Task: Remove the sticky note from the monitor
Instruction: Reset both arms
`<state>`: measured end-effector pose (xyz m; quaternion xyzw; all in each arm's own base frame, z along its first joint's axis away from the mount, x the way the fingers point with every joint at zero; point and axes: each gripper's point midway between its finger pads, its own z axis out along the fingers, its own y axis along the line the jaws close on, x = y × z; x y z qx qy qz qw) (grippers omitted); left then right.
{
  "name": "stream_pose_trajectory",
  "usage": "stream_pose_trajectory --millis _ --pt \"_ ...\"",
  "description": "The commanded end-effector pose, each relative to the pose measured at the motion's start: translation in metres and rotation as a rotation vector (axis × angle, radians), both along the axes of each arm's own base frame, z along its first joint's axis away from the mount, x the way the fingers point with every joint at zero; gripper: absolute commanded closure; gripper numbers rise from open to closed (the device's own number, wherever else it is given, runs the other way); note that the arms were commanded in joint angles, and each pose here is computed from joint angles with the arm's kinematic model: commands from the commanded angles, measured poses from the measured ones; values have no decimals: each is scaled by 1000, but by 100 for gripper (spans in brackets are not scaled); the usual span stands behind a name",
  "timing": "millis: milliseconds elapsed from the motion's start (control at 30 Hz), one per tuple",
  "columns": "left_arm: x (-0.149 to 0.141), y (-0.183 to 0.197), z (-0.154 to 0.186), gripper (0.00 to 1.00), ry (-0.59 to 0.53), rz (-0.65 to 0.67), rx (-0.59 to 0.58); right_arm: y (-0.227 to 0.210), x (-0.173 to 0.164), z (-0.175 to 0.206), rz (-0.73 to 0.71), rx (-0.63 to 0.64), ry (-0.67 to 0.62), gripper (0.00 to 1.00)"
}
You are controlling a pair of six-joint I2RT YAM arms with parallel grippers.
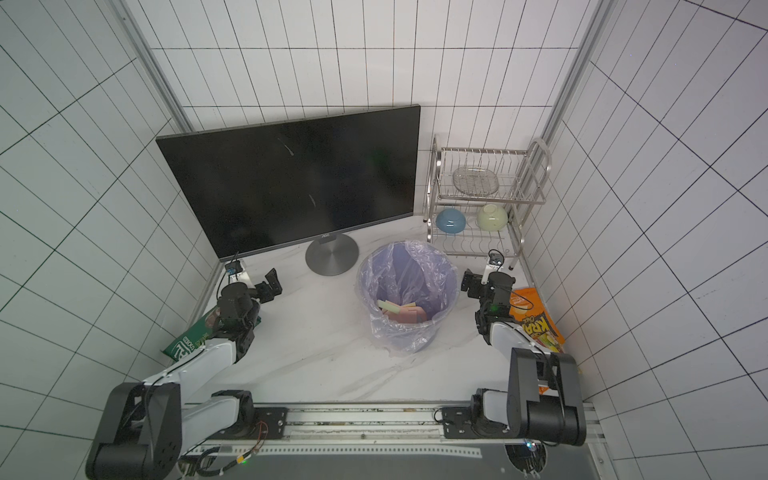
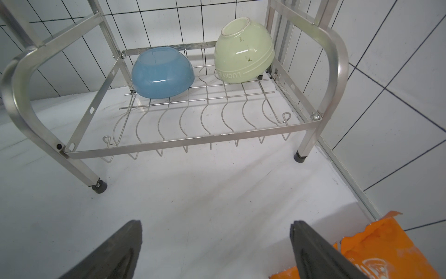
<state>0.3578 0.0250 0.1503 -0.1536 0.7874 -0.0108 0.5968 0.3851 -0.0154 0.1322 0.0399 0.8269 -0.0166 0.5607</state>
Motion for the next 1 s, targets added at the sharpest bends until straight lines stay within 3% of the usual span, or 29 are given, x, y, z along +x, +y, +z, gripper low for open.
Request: stream_pose_trajectory --millis 0,333,967 --pt "-2 5 3 2 -22 21 22 -10 2 14 -35 -30 -28 1" --pt "2 16 -4 2 -30 81 55 -1 14 -11 18 -10 10 1" --pt "17 5 -3 2 -51 4 85 -7 14 -38 -64 -55 -3 1"
